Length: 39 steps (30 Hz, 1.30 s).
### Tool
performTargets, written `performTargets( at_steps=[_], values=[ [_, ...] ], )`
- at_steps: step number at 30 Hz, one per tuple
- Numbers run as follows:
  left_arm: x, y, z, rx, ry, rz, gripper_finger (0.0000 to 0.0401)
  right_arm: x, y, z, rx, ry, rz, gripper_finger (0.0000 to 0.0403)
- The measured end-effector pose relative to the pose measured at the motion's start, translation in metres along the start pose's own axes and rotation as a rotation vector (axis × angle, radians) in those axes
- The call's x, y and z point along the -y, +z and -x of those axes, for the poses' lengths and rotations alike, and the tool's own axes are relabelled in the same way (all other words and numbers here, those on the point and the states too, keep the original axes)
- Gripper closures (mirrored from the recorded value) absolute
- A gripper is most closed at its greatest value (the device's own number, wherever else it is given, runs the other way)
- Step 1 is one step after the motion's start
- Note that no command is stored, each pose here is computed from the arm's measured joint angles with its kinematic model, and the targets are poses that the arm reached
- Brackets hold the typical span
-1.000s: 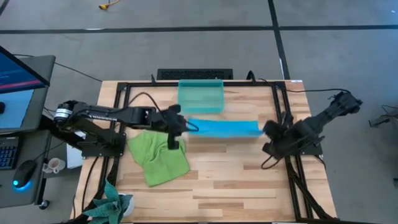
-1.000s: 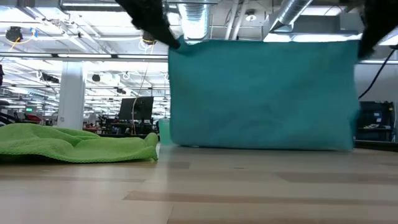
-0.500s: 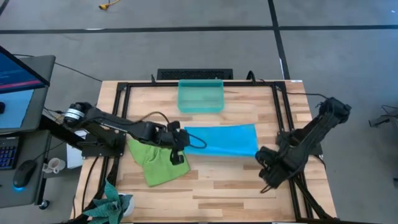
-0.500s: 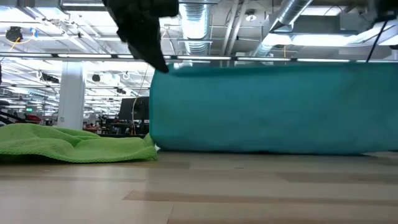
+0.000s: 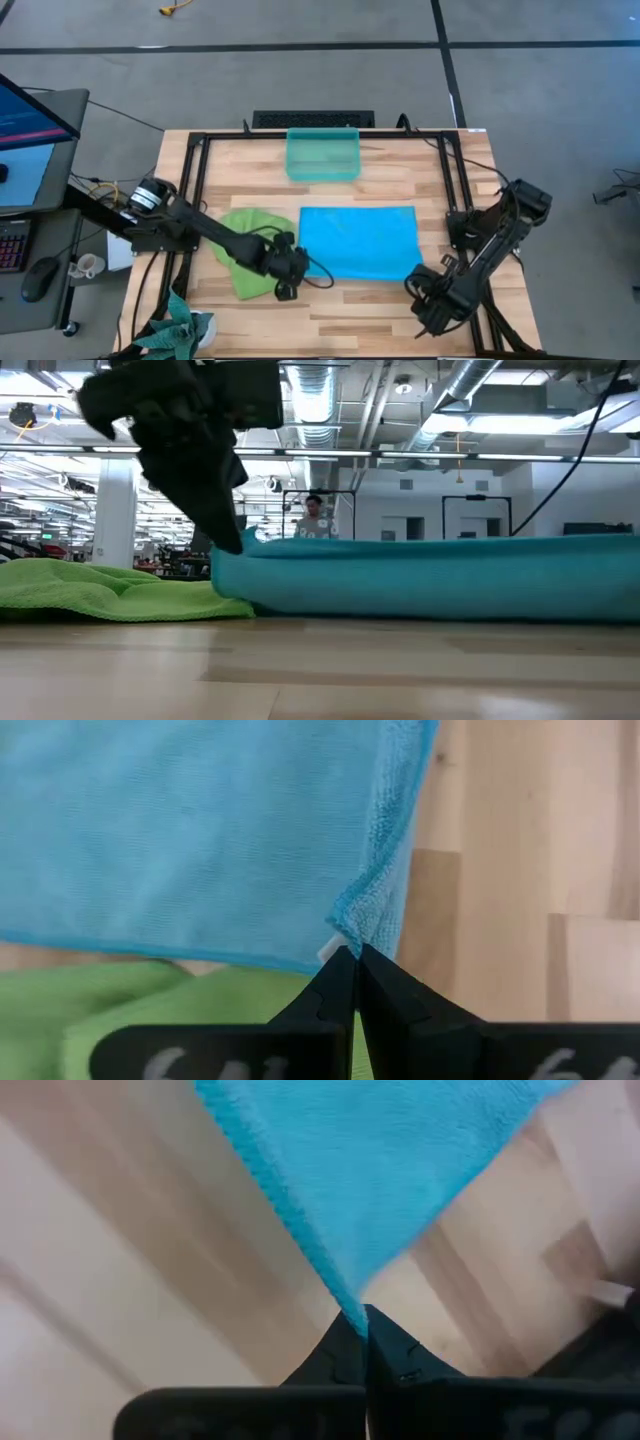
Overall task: Roll microfiber towels into tight, uniform cylinder then place into a basket
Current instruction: Fold the blue microfiber cloth
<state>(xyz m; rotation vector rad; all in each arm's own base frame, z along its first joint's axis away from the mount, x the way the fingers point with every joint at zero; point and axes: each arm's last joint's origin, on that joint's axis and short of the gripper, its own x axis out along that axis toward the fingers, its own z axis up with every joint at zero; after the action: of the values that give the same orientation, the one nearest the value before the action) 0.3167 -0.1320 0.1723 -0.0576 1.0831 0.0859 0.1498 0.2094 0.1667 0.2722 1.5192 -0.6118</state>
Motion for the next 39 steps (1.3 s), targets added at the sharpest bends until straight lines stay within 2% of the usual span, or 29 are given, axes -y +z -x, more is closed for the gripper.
performTargets(
  at_steps=[6, 16, 24, 30, 35, 39],
  values=[
    [0.003, -0.001, 0.009, 0.068, 0.123, -0.007, 0.04, 0.005, 0.014, -0.007, -0.042, -0.111, 0.027, 0.0391],
    [-0.024, 0.008, 0.007, 0.066, 0.268, 0.077, 0.04, 0.036, 0.063, 0.008, -0.11, -0.33, 0.03, 0.0391],
    [-0.043, 0.006, 0.006, 0.021, 0.389, 0.132, 0.04, 0.057, 0.107, 0.003, -0.12, -0.374, -0.002, 0.0399],
    [-0.051, 0.008, 0.004, 0.013, 0.404, 0.149, 0.04, 0.073, 0.133, -0.003, -0.12, -0.386, -0.019, 0.0393],
    [-0.052, 0.008, 0.005, 0.019, 0.427, 0.124, 0.04, 0.077, 0.144, -0.012, -0.061, -0.38, -0.016, 0.0399],
    [-0.058, 0.011, 0.004, 0.026, 0.452, 0.129, 0.04, 0.085, 0.142, -0.025, -0.086, -0.403, -0.037, 0.0395]
  ],
)
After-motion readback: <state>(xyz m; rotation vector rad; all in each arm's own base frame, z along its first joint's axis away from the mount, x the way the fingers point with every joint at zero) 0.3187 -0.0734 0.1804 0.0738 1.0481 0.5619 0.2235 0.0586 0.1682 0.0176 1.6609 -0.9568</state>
